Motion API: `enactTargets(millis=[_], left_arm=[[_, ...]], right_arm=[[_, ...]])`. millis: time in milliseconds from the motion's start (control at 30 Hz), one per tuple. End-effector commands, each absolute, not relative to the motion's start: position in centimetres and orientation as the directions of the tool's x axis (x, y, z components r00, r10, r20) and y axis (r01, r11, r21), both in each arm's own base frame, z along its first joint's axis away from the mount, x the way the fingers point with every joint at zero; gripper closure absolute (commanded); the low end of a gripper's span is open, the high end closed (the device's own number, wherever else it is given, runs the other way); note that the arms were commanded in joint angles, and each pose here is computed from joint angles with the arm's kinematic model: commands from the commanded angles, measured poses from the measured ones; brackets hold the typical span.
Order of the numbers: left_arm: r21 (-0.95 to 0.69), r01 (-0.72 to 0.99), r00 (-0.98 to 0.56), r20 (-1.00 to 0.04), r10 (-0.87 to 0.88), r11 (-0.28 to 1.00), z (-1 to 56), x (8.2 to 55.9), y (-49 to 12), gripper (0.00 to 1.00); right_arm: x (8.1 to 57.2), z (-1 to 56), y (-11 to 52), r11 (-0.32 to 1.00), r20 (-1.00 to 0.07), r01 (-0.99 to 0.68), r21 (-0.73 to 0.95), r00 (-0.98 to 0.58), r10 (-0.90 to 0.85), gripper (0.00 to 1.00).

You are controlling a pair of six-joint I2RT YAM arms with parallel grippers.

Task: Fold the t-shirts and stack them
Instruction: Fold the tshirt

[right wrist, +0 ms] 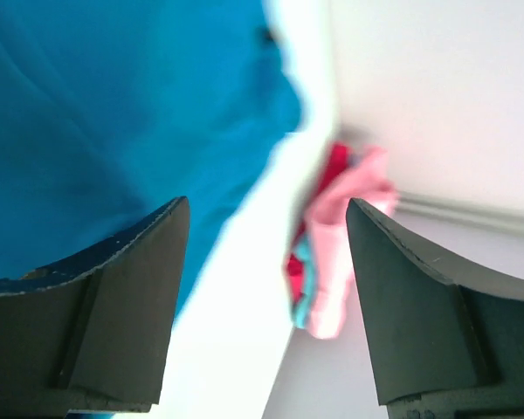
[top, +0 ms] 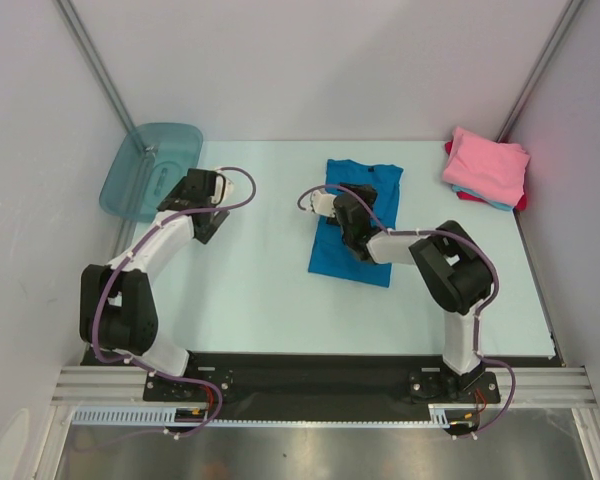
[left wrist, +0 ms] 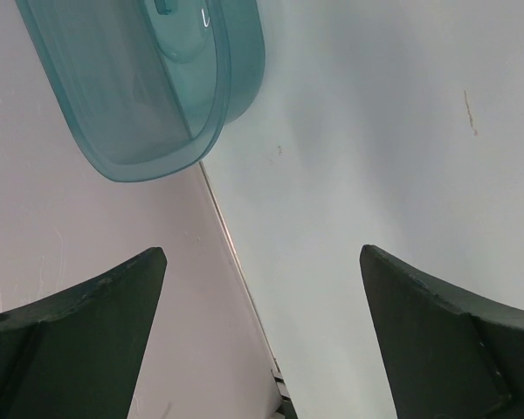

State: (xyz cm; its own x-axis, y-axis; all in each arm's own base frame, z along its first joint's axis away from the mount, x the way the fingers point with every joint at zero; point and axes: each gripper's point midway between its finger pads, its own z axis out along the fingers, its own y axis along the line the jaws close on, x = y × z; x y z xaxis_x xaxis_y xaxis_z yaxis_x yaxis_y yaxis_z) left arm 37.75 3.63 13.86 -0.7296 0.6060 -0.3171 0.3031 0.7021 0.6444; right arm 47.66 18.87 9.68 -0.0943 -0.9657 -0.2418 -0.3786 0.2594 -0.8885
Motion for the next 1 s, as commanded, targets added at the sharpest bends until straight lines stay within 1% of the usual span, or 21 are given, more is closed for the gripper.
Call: enactTargets(millis=[0, 33, 100, 167, 200, 233, 267, 300, 333, 367, 400, 433, 500, 533, 633, 767, 967], left_arm=[[0.661, 0.283, -0.72, -0.332, 0.609, 0.695, 14.6, 38.4, 3.5, 0.0], [0.659, 0.283, -0.721, -0.333, 0.608, 0.696, 14.6, 38.4, 3.4, 0.0], [0.658, 0.287, -0.721, -0.33, 0.61, 0.696, 14.5, 38.3, 3.4, 0.0], [0.656, 0.291, -0.722, -0.328, 0.609, 0.697, 14.3, 38.2, 3.4, 0.0], [0.655, 0.29, -0.721, -0.33, 0.609, 0.698, 14.3, 38.2, 3.3, 0.0], [0.655, 0.291, -0.721, -0.329, 0.61, 0.697, 14.2, 38.2, 3.3, 0.0], [0.655, 0.29, -0.722, -0.33, 0.608, 0.698, 14.2, 38.2, 3.3, 0.0], [0.655, 0.29, -0.722, -0.33, 0.608, 0.698, 14.2, 38.2, 3.3, 0.0], [0.655, 0.29, -0.721, -0.33, 0.609, 0.698, 14.3, 38.2, 3.3, 0.0], [0.656, 0.289, -0.721, -0.33, 0.609, 0.697, 14.3, 38.2, 3.4, 0.0], [0.657, 0.291, -0.72, -0.329, 0.611, 0.696, 14.3, 38.1, 3.3, 0.0], [0.658, 0.288, -0.719, -0.331, 0.611, 0.696, 14.4, 38.2, 3.3, 0.0], [0.66, 0.289, -0.718, -0.33, 0.613, 0.694, 14.4, 38.2, 3.3, 0.0], [0.659, 0.288, -0.719, -0.33, 0.612, 0.695, 14.4, 38.2, 3.3, 0.0], [0.659, 0.287, -0.715, -0.335, 0.613, 0.695, 14.6, 38.2, 3.1, 0.0], [0.663, 0.295, -0.707, -0.333, 0.624, 0.688, 14.8, 38.1, 2.7, 0.0], [0.669, 0.294, -0.707, -0.328, 0.627, 0.682, 14.9, 37.8, 2.8, 0.0]], right_arm=[[48.7, 17.9, 17.9, 0.351, -0.346, -0.037, -0.936, -0.091, -0.934, 0.24], [48.4, 19.4, 18.1, 0.373, -0.374, 0.021, -0.927, -0.069, -0.925, 0.25], [47.1, 20.8, 17.9, 0.382, -0.385, 0.051, -0.923, -0.054, -0.921, 0.26], [46.0, 21.5, 18.4, 0.396, -0.397, 0.041, -0.918, -0.052, -0.916, 0.27], [45.4, 22.1, 18.3, 0.431, -0.433, 0.043, -0.901, -0.053, -0.9, 0.28], [44.7, 21.6, 18.5, 0.424, -0.424, 0.008, -0.906, -0.059, -0.904, 0.3], [44.1, 21.3, 19.1, 0.435, -0.434, -0.021, -0.9, -0.049, -0.9, 0.37], [43.5, 21.0, 19.6, 0.495, -0.494, -0.057, -0.867, -0.044, -0.869, 0.42], [42.5, 20.0, 19.6, 0.475, -0.469, -0.173, -0.863, -0.08, -0.88, 0.48], [41.7, 19.3, 21.1, 0.493, -0.5, -0.282, -0.823, -0.05, -0.864, 0.76], [40.8, 18.4, 21.9, 0.574, -0.586, -0.363, -0.734, -0.089, -0.806, 0.91], [39.4, 17.5, 22.4, 0.552, -0.585, -0.501, -0.667, -0.106, -0.804, 1.0], [37.9, 16.1, 23.0, 0.547, -0.588, -0.59, -0.594, -0.146, -0.796, 1.0], [37.2, 14.8, 22.9, 0.54, -0.569, -0.62, -0.569, -0.177, -0.803, 1.0], [36.5, 12.4, 23.4, 0.507, -0.546, -0.677, -0.534, -0.183, -0.818, 1.0], [36.0, 7.2, 23.5, 0.447, -0.465, -0.758, -0.476, -0.215, -0.859, 1.0], [35.5, 3.4, 22.9, 0.409, -0.394, -0.795, -0.448, -0.235, -0.889, 1.0]])
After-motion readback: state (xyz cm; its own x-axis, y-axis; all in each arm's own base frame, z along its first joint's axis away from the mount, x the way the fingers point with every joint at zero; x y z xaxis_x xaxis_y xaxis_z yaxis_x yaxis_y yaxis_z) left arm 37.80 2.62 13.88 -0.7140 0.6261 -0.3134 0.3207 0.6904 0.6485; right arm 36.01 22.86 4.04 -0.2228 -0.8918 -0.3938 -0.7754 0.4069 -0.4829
